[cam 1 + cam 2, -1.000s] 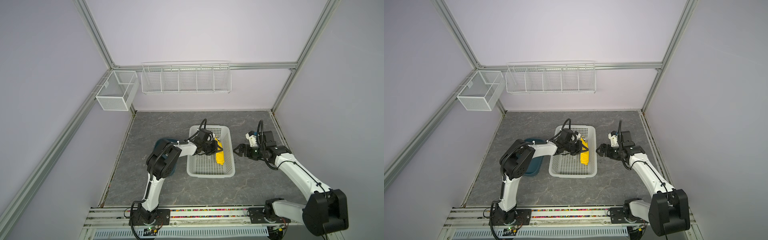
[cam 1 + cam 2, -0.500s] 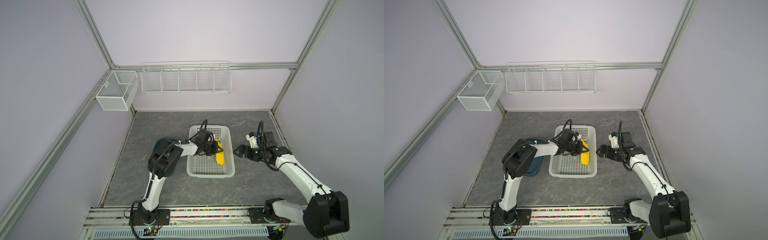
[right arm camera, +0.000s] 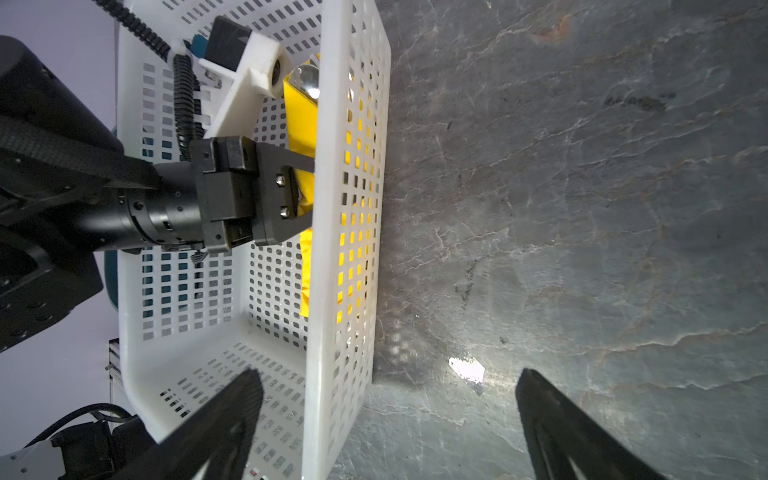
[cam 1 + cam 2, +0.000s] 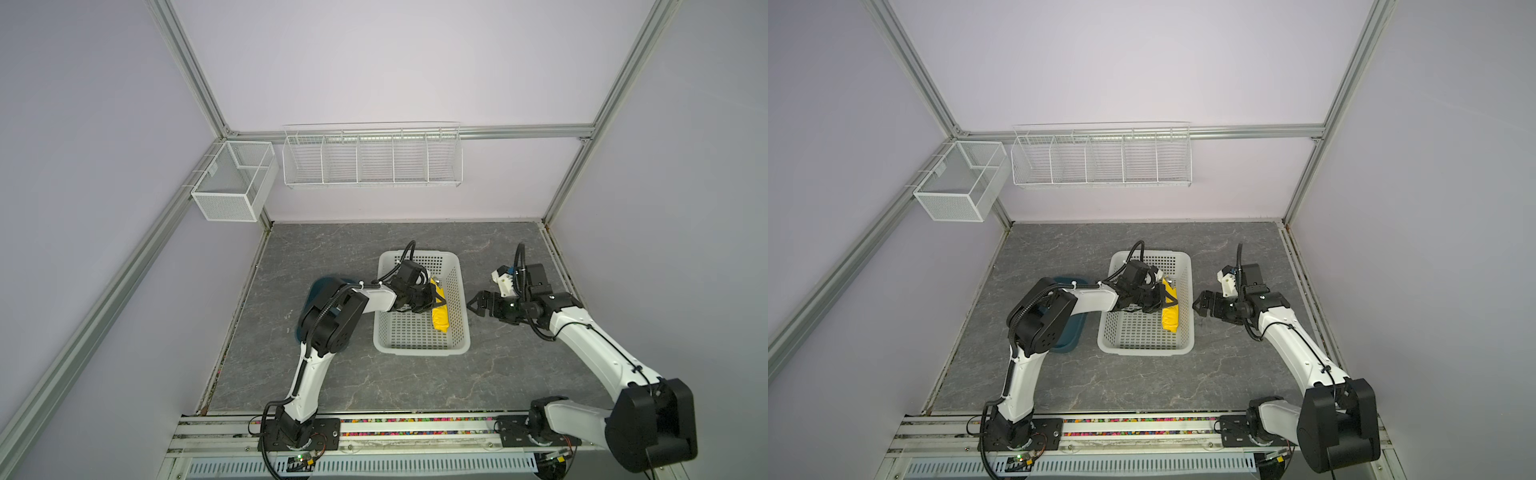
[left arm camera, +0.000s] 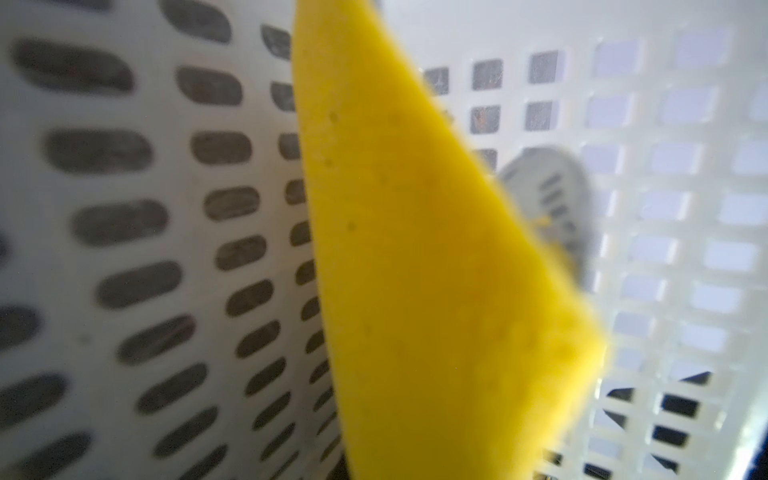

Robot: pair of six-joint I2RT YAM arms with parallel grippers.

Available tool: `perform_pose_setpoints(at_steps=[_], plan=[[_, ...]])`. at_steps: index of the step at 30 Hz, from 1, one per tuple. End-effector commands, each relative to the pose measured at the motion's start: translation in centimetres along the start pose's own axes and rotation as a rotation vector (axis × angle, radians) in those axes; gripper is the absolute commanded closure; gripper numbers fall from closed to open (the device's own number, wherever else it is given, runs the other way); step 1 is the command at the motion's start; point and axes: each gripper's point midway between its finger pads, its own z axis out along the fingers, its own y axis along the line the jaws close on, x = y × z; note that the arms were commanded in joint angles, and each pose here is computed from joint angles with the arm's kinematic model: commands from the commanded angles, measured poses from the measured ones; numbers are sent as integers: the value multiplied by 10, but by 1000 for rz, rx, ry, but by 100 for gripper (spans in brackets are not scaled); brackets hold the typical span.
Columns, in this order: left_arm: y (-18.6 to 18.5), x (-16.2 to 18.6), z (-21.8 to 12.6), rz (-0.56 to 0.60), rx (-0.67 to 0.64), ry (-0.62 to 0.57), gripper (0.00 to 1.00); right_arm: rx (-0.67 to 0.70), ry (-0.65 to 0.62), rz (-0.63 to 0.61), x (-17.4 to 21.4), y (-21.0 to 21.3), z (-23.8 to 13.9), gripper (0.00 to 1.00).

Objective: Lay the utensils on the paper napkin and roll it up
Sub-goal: 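Carry the yellow napkin roll over the basket with the left gripper, then lower the napkin roll into the basket and open the left gripper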

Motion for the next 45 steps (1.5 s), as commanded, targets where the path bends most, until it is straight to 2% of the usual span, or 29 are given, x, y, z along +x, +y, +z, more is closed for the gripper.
perform_pose_setpoints(at_steps=[1,5,9,15,23,33,40,45], plan=[[13,0,7,-3,-39,-15,100,-6,10,-3,0,1,1,2],[12,-2,10,0,-59,-28,100,-7,6,-4,-2,2,-1,2],[28,-1,12,-16,-136,-21,99,5,8,-11,-2,1,-3,1],[38,3,15,-17,-212,44,92,7,12,-16,-1,2,-5,1],[43,5,9,-4,-269,44,75,-2,1,-15,0,4,-9,1],[40,1,-2,15,-318,16,63,1,2,-17,0,5,-11,1],[35,-2,-12,44,-337,1,46,-1,0,-15,0,5,-11,0],[34,-3,-18,54,-367,-5,38,-5,-4,-15,0,6,-13,0]])
